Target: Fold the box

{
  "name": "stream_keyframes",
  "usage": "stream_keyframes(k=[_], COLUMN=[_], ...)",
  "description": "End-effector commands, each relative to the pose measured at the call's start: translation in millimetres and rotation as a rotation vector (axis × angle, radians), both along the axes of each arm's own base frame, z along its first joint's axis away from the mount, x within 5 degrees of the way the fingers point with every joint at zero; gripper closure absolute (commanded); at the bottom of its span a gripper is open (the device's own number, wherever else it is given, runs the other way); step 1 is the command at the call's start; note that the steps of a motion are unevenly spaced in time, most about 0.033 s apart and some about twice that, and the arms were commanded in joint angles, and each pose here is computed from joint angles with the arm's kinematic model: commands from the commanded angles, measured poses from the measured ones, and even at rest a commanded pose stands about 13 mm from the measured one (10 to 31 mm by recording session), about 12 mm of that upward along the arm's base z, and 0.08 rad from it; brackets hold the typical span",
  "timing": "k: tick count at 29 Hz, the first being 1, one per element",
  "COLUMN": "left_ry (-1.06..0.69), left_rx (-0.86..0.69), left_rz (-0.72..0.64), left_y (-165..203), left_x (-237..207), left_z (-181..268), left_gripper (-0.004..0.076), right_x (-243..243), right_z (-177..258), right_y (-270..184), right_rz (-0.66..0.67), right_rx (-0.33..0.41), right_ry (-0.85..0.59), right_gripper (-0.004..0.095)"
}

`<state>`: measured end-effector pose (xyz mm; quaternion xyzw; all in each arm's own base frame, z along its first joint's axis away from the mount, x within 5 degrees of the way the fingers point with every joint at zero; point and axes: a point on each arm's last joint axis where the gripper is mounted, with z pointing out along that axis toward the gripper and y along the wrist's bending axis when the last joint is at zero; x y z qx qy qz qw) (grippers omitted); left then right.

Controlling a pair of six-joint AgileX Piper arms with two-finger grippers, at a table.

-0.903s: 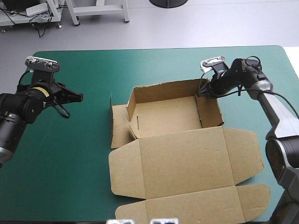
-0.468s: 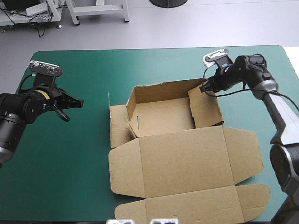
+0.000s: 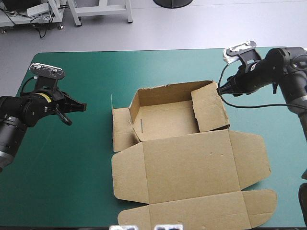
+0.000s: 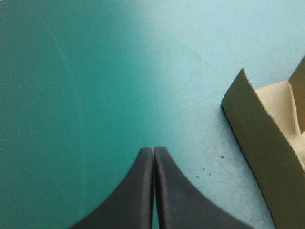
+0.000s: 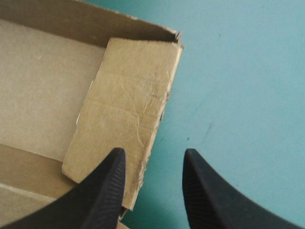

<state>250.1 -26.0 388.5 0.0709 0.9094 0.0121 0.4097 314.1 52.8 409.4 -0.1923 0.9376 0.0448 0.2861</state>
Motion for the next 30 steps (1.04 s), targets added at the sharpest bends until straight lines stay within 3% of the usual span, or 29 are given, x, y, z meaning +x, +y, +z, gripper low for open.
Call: stream_keyframes(k=[1,15,20,22,23,24,30], left_ry=[-0.101,-0.087,-0.097,-0.105,-0.106,-0.105,-0.224], left_rx=[-0.043,-0.052,-0.046,-0.047,-0.049,-0.054,-0.090], left_rz=[-0.010,-0.026,-0.026,-0.026,-0.026,-0.027,0.014], left_y=[-2,-3,-3,-3,-3,-3,-2], left_x=[-4,-5,-4,-4,-4,-4,2], left_z=[19,18,19,20,20,20,29], left_gripper=[0.0734,0.0734,0.0734,0.0734,0.0734,0.0734,0.0734], right_x=[-3,69,79,81,82,83,84], right_z=[4,-95,-117,-121,-121,-120,-80], right_y=[0,10,16,18,20,21,24], right_rz=[-0.007,0.005,0.010,0.009,0.006,0.004,-0.038], right_rx=[0.034,0.016,0.053,0.085,0.111,0.122,0.210], right_ry=[-0.036,0.170,0.226,0.241,0.232,0.223,0.104], right_gripper=[0.0531,0.0531,0.0538,0.0626,0.0812,0.0935,0.0909])
